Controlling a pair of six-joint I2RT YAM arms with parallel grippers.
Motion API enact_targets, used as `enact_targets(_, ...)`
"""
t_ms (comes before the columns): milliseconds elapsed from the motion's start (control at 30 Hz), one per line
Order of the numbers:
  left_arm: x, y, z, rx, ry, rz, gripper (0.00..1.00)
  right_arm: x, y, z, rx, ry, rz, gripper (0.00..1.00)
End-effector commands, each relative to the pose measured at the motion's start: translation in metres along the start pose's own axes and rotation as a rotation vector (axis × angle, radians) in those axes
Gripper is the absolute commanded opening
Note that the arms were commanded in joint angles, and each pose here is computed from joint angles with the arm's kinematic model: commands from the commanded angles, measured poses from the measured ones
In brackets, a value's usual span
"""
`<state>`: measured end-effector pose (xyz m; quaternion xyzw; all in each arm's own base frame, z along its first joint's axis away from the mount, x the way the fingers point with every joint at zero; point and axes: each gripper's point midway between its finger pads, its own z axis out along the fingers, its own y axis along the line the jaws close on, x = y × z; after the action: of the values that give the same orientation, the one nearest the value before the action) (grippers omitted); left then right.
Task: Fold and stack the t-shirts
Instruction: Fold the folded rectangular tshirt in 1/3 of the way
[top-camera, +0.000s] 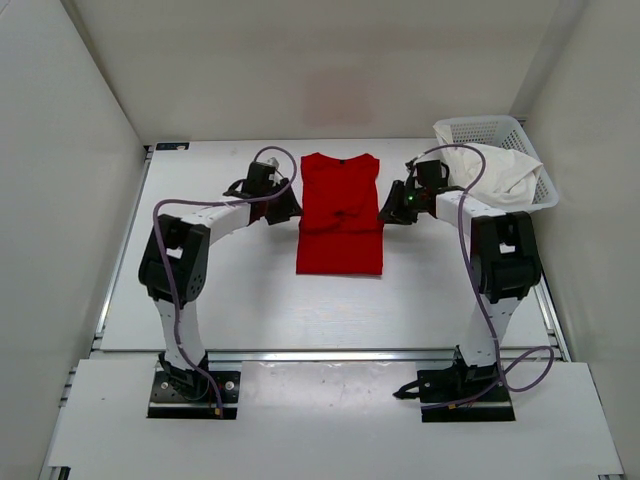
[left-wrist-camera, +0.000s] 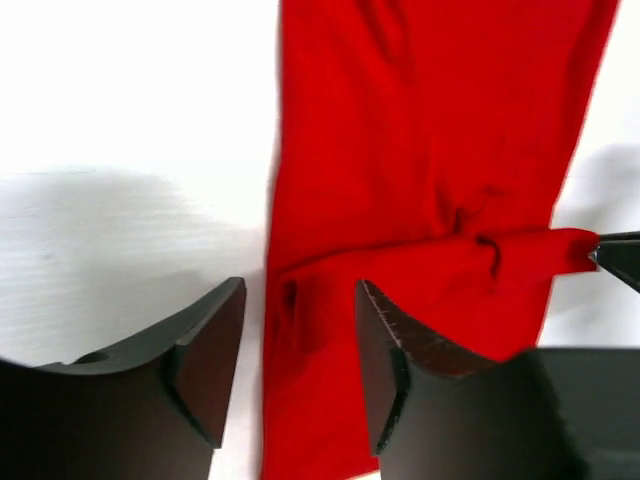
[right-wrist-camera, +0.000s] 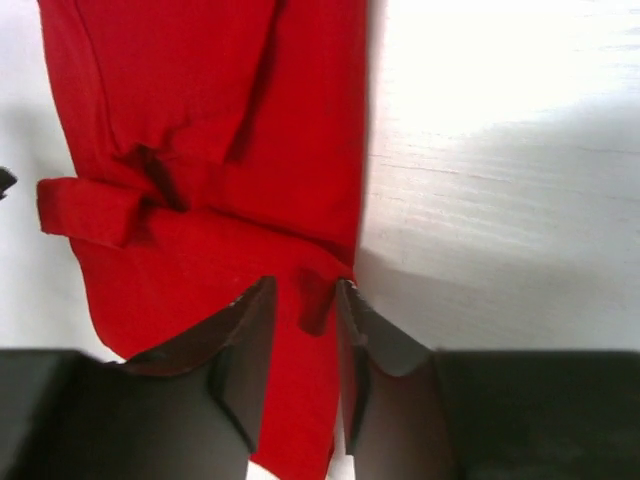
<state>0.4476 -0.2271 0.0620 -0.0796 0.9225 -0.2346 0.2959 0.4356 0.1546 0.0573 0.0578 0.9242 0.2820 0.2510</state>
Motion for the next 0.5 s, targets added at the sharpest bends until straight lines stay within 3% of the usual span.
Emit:
enact_targets(0,-0.036,-0.028,-0.049,0.125,-0.142,-0.025,0.58,-0.037,0.026,-0.033,-0.02,-0.143,-0.069,0.31)
enact_targets(100,-0.018,-0.037,-0.071,0.18,-0.162,-0.044,0.5,-0.03,0.037,-0.048,0.011,-0.198,-0.103,0.32)
enact_targets(233,0.05,-0.053,-0.072,0.24,-0.087,-0.024,0.42,0.001,0.068,-0.037,-0.026,-0.177,-0.207,0.0)
enact_targets(333,0.091,-0.054,-0.06,0.244,-0.021,-0.015,0.41,0.028,0.086,-0.013,-0.085,-0.088,-0.248,0.0)
enact_targets(467,0.114,-0.04,-0.046,0.205,0.039,-0.015,0.38,0.05,0.104,0.013,-0.097,-0.04,-0.323,0.0)
